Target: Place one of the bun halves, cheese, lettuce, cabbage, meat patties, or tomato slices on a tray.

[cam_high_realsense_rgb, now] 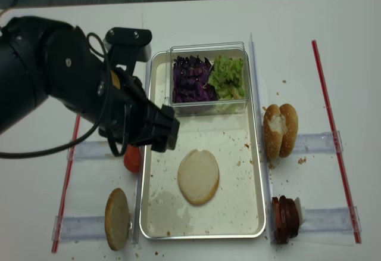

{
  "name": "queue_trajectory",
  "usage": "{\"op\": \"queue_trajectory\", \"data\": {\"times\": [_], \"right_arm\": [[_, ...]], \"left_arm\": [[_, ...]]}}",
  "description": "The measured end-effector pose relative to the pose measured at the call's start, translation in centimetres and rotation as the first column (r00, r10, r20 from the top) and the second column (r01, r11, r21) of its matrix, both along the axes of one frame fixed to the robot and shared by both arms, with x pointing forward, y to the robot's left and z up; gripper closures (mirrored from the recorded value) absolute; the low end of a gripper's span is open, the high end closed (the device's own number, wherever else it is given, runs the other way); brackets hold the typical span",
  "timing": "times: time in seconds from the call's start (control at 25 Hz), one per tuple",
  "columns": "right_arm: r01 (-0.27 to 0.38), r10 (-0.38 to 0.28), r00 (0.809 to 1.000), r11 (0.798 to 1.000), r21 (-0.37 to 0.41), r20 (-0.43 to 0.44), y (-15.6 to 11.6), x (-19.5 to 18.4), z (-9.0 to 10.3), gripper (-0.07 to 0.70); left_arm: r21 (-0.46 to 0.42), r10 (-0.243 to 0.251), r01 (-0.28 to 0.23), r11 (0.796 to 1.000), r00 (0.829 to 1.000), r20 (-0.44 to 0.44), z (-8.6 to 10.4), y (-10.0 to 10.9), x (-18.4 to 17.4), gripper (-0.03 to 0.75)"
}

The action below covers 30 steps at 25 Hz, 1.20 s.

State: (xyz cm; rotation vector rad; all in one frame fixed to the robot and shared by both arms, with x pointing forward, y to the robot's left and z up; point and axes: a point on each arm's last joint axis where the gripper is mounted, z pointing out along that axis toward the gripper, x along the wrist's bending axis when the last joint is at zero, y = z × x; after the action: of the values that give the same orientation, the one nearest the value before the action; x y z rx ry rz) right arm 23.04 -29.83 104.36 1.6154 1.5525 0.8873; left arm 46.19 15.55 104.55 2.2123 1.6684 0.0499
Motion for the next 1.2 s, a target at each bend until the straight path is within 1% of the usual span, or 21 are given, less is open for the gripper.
{"op": "queue_trajectory", "data": {"times": [0.08, 0.12, 0.16, 0.24, 0.32, 0.4, 0.44, 0.52, 0.56, 0.6, 0.64, 0.68, 0.76, 0.8, 0.84, 0.92, 0.96, 1.12, 1.2], "right_arm": [[0.0, 0.0, 1.0, 1.0, 0.0, 0.0, 0.0, 0.0, 0.0, 0.323], [0.0, 0.0, 1.0, 1.0, 0.0, 0.0, 0.0, 0.0, 0.0, 0.323], [0.0, 0.0, 1.0, 1.0, 0.0, 0.0, 0.0, 0.0, 0.0, 0.323], [0.0, 0.0, 1.0, 1.0, 0.0, 0.0, 0.0, 0.0, 0.0, 0.323], [0.0, 0.0, 1.0, 1.0, 0.0, 0.0, 0.0, 0.0, 0.0, 0.323], [0.0, 0.0, 1.0, 1.0, 0.0, 0.0, 0.0, 0.0, 0.0, 0.323], [0.0, 0.0, 1.0, 1.0, 0.0, 0.0, 0.0, 0.0, 0.0, 0.323], [0.0, 0.0, 1.0, 1.0, 0.0, 0.0, 0.0, 0.0, 0.0, 0.323], [0.0, 0.0, 1.0, 1.0, 0.0, 0.0, 0.0, 0.0, 0.0, 0.323], [0.0, 0.0, 1.0, 1.0, 0.0, 0.0, 0.0, 0.0, 0.0, 0.323], [0.0, 0.0, 1.0, 1.0, 0.0, 0.0, 0.0, 0.0, 0.0, 0.323], [0.0, 0.0, 1.0, 1.0, 0.0, 0.0, 0.0, 0.0, 0.0, 0.323], [0.0, 0.0, 1.0, 1.0, 0.0, 0.002, 0.0, 0.0, 0.0, 0.323], [0.0, 0.0, 1.0, 1.0, 0.0, 0.002, 0.0, 0.0, 0.0, 0.323], [0.0, 0.0, 1.0, 1.0, 0.0, 0.002, 0.0, 0.0, 0.0, 0.323], [0.0, 0.0, 1.0, 1.0, 0.0, 0.002, 0.0, 0.0, 0.0, 0.323], [0.0, 0.0, 1.0, 1.0, 0.0, 0.002, 0.0, 0.0, 0.0, 0.323], [0.0, 0.0, 1.0, 1.0, 0.0, 0.002, 0.0, 0.0, 0.0, 0.323], [0.0, 0.0, 1.0, 1.0, 0.0, 0.002, 0.0, 0.0, 0.0, 0.323]], "left_arm": [[0.111, 0.016, -0.017, 0.994, 1.0, 0.013, -0.2, 1.0, 0.1, 0.102], [0.156, 0.022, -0.024, 0.987, 1.0, 0.017, -0.2, 1.4, 0.2, 0.102], [0.182, 0.026, -0.029, 0.983, 1.0, 0.016, -0.2, 1.6, 0.2, 0.102], [0.208, 0.028, -0.032, 0.978, 0.999, 0.02, -0.2, 1.9, 0.2, 0.102], [0.21, 0.03, -0.034, 0.977, 0.999, 0.02, -0.2, 1.9, 0.2, 0.102], [0.207, 0.044, -0.047, 0.977, 0.999, 0.017, -0.3, 2.1, 0.3, 0.102], [0.203, 0.064, -0.065, 0.977, 0.998, 0.015, -0.3, 2.5, 0.5, 0.105], [0.2, 0.123, -0.122, 0.972, 0.992, 0.005, -0.3, 3.9, 1.1, 0.12], [0.203, 0.153, -0.149, 0.968, 0.988, -0.001, -0.3, 4.7, 1.4, 0.13], [0.21, 0.192, -0.186, 0.96, 0.981, -0.008, -0.3, 5.9, 1.8, 0.141], [0.215, 0.238, -0.23, 0.949, 0.971, -0.014, -0.3, 7.1, 2.1, 0.149], [0.222, 0.273, -0.261, 0.939, 0.962, -0.021, -0.3, 8.2, 2.3, 0.154], [0.239, 0.355, -0.336, 0.911, 0.934, -0.04, -0.4, 10.9, 2.7, 0.158], [0.247, 0.385, -0.363, 0.898, 0.922, -0.047, -0.4, 12.1, 2.7, 0.159], [0.257, 0.4, -0.375, 0.891, 0.915, -0.054, -0.4, 13.0, 2.7, 0.159], [0.27, 0.418, -0.388, 0.881, 0.906, -0.061, -0.4, 14.4, 2.6, 0.159], [0.274, 0.415, -0.385, 0.882, 0.908, -0.061, -0.3, 14.6, 2.5, 0.159], [0.255, 0.403, -0.381, 0.889, 0.914, -0.04, 0.6, 14.7, 1.7, 0.16], [0.251, 0.403, -0.381, 0.89, 0.914, -0.039, 0.7, 14.7, 0.4, 0.159]]}}
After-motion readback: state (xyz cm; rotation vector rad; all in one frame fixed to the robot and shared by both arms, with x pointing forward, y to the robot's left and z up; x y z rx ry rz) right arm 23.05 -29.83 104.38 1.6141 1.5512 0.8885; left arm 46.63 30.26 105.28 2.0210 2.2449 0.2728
